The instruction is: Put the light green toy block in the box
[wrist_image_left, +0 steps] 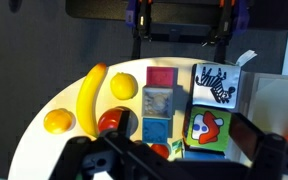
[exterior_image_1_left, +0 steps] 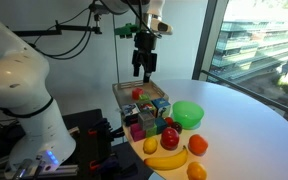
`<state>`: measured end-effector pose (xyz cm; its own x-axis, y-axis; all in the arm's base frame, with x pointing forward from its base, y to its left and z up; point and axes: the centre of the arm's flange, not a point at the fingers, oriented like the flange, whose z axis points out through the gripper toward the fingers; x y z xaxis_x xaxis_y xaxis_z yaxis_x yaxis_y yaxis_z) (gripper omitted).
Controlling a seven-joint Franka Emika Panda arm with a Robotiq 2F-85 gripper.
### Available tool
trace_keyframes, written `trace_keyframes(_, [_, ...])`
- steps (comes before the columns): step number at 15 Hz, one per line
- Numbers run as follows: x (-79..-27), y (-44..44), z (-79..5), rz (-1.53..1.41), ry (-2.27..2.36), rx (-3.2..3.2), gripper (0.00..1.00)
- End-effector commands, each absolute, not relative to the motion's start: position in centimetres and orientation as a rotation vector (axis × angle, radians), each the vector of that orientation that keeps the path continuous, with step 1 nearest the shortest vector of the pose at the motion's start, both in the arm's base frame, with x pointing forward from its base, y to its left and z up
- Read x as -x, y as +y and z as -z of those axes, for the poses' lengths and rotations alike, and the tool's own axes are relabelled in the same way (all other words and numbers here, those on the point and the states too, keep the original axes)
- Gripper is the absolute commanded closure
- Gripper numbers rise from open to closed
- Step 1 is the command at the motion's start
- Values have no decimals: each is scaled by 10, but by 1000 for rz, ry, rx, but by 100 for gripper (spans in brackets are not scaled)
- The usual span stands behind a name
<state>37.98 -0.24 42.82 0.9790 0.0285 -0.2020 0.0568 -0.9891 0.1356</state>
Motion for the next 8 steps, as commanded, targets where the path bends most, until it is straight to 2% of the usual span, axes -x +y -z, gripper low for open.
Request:
trace_keyframes(1, [-369,-18,-462,225,148,-3059,0])
trace_keyframes(8, [-357,-31,-499,31,229,-3134,0])
